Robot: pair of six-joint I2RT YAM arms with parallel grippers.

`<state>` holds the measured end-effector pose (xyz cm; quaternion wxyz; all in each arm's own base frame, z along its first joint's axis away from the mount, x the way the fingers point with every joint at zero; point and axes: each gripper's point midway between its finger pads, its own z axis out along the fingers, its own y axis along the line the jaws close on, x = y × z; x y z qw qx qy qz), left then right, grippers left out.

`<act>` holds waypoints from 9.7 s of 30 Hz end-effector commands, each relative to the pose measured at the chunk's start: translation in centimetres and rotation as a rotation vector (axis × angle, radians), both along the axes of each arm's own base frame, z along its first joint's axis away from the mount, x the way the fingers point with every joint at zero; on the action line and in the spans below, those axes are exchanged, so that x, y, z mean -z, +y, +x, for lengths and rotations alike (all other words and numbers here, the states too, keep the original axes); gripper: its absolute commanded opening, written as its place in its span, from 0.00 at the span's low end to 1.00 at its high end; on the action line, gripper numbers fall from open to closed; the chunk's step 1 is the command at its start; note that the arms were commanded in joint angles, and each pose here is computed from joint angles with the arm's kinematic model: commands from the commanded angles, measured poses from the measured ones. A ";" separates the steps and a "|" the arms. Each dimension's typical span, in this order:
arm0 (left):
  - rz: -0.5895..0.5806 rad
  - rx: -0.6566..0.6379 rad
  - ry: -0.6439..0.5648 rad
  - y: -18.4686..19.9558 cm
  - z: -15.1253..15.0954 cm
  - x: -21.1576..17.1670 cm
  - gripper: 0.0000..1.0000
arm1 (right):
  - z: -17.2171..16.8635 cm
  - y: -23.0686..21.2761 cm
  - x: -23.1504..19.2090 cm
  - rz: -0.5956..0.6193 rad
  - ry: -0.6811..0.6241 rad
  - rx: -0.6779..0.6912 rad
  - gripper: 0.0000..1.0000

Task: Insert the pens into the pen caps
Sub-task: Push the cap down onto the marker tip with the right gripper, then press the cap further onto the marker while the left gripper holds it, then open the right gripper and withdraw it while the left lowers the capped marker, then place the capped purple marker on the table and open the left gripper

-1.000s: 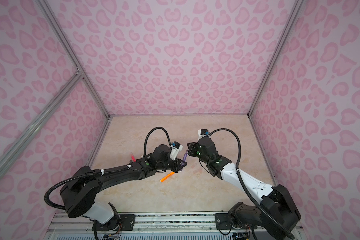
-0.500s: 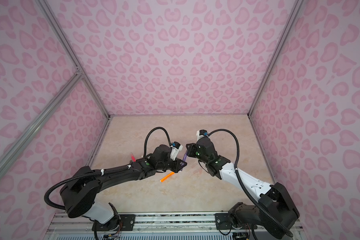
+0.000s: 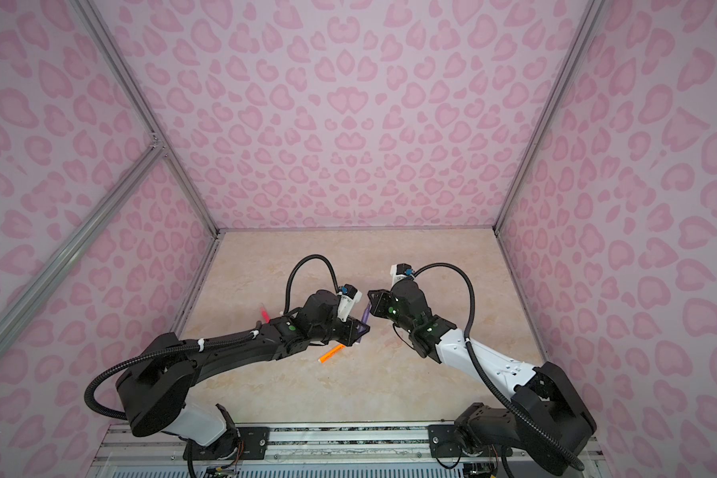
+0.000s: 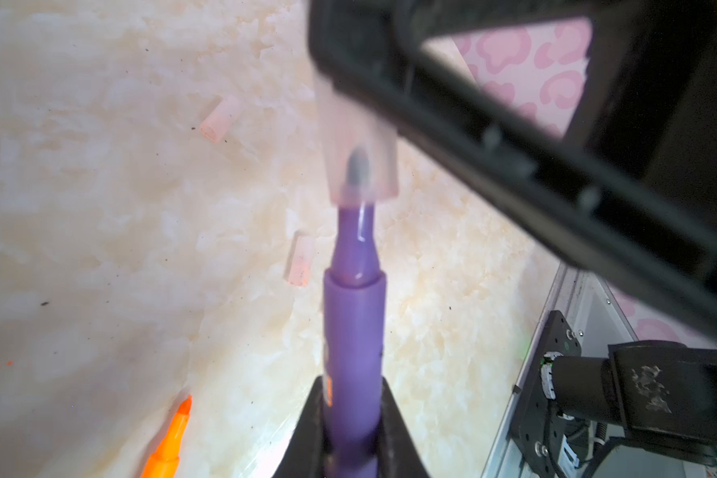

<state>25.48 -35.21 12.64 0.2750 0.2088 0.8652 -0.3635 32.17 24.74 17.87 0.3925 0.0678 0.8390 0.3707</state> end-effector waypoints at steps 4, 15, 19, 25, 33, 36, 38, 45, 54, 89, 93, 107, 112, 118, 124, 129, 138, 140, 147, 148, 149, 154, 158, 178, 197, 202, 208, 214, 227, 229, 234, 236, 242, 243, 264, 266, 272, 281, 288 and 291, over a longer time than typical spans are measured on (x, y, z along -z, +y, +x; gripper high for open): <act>-0.036 -0.043 -0.060 0.2 1.1 -1.6 0.03 | -0.8 1.7 0.1 0.013 -0.005 -0.035 0.00; -0.052 -0.131 -0.099 2.3 1.6 -2.4 0.03 | -1.4 3.0 -0.5 0.026 -0.040 -0.078 0.00; -0.116 -0.081 -0.135 1.8 1.0 -4.2 0.03 | -1.7 3.6 -1.3 0.047 -0.069 -0.120 0.00; -0.225 -0.017 -0.201 1.8 -0.7 -6.9 0.04 | -2.8 4.5 -3.9 0.134 -0.144 -0.197 0.00; -0.331 0.049 -0.263 2.1 -2.5 -9.7 0.03 | -4.2 5.2 -6.5 0.171 -0.231 -0.274 0.00; -0.362 0.080 -0.272 1.9 -3.1 -10.3 0.03 | -4.6 5.3 -7.3 0.185 -0.261 -0.295 0.00; -0.363 0.093 -0.273 1.8 -3.3 -10.4 0.03 | -4.7 5.1 -7.7 0.179 -0.272 -0.293 0.01; -0.285 0.056 -0.281 1.6 -2.7 -9.4 0.03 | -4.4 3.2 -8.5 0.116 -0.299 -0.213 0.44; -0.149 -0.066 -0.259 2.4 -0.3 -6.5 0.04 | -3.7 1.4 -9.0 0.059 -0.309 -0.127 0.57; 0.091 -0.084 -0.384 0.9 -1.4 -5.9 0.03 | -2.5 1.8 -7.2 -0.010 -0.219 -0.118 0.27; 0.090 -0.087 -0.385 1.0 -1.4 -6.0 0.03 | -2.3 2.1 -6.8 -0.015 -0.205 -0.122 0.23; 0.039 -0.114 -0.391 1.9 -1.4 -7.3 0.04 | -2.8 3.4 -6.4 0.004 -0.197 -0.192 0.00; -0.117 -0.046 -0.380 2.1 -2.3 -9.4 0.04 | -3.4 4.9 -6.0 0.059 -0.193 -0.250 0.00; -0.273 0.066 -0.344 2.0 -3.5 -11.0 0.04 | -4.2 6.0 -6.4 0.092 -0.208 -0.298 0.00; -0.381 0.183 -0.318 1.4 -4.8 -12.0 0.04 | -5.0 7.0 -6.8 0.124 -0.209 -0.342 0.00; -0.376 0.171 -0.320 1.6 -4.4 -12.2 0.04 | -5.5 7.8 -6.6 0.085 -0.210 -0.351 0.00; -0.170 -0.221 -0.425 7.9 0.7 -11.2 0.03 | -5.6 6.3 -3.3 -0.143 -0.155 -0.152 0.00; -0.133 -0.285 -0.444 9.1 1.2 -11.4 0.04 | -5.6 5.9 -2.8 -0.164 -0.141 -0.118 0.00; -0.097 -0.342 -0.479 10.3 1.8 -12.0 0.04 | -6.6 6.0 -1.9 -0.250 -0.132 -0.056 0.00; -0.072 -0.352 -0.472 10.6 1.9 -11.5 0.04 | -6.7 5.9 -2.0 -0.262 -0.133 -0.041 0.00; -0.053 -0.365 -0.470 10.8 2.1 -11.3 0.04 | -7.0 5.8 -1.9 -0.273 -0.137 -0.027 0.00; 0.001 -0.419 -0.471 11.7 2.9 -10.8 0.04 | -7.8 6.3 -1.7 -0.309 -0.163 -0.012 0.00; 0.014 -0.422 -0.460 11.6 3.0 -10.5 0.04 | -8.0 6.8 -0.2 -0.342 -0.121 -0.008 0.00; -0.296 -0.274 -0.291 10.9 2.8 -12.6 0.04 | -11.0 11.9 -1.7 -0.103 -0.228 -0.290 0.00; -0.150 -0.385 -0.241 12.3 4.2 -9.0 0.04 | -8.5 7.6 -5.0 -0.190 -0.306 -0.118 0.42; 0.026 -0.487 -0.085 13.0 6.0 -3.2 0.04 | -6.3 4.5 -6.2 -0.206 -0.310 -0.043 0.61; 0.274 -0.507 0.126 12.7 7.2 3.4 0.04 | -2.3 -2.8 -6.0 -0.266 -0.289 0.168 0.63; 0.427 -0.547 0.206 13.6 7.8 6.5 0.03 | 1.7 -10.3 -2.4 -0.296 -0.082 0.366 0.63; 0.507 -0.464 0.178 11.5 8.8 7.1 0.03 | 3.0 -9.0 1.7 -0.265 0.097 0.279 0.61; 0.527 -0.544 0.152 13.5 9.5 6.2 0.03 | 2.9 -8.9 1.5 -0.261 0.095 0.272 0.61; 0.503 -0.805 0.223 21.4 10.5 6.9 0.03 | 2.8 -9.1 1.0 -0.258 0.080 0.278 0.61; 0.490 -0.853 0.263 23.0 10.6 7.6 0.03 | 2.7 -8.9 1.0 -0.250 0.081 0.270 0.61; 0.545 -0.925 0.284 25.7 11.1 8.4 0.03 | 2.7 -8.8 0.5 -0.239 0.074 0.261 0.61; 0.554 -0.933 0.285 26.0 11.1 8.5 0.03 | 2.7 -8.7 0.6 -0.239 0.076 0.259 0.61; 0.584 -1.003 0.391 28.3 10.1 10.5 0.30 | 3.4 -10.2 0.2 -0.322 0.020 0.319 0.98; 0.590 -1.007 0.388 28.5 10.1 10.4 0.35 | 3.0 -11.9 -0.7 -0.340 -0.041 0.382 0.98; 0.577 -1.023 0.350 28.8 10.0 9.1 0.46 | -0.8 -18.3 -4.6 -0.274 -0.311 0.643 0.98; 0.413 -0.871 0.054 23.9 8.9 0.2 0.52 | -3.0 -18.1 -7.8 -0.152 -0.505 0.580 0.98; 0.368 -0.416 -0.134 13.1 2.2 -1.4 0.52 | -1.7 -16.6 -7.8 -0.167 -0.466 0.520 0.98; 0.432 -0.291 -0.135 11.8 0.1 1.4 0.51 | -0.9 -16.8 -7.6 -0.235 -0.382 0.532 0.96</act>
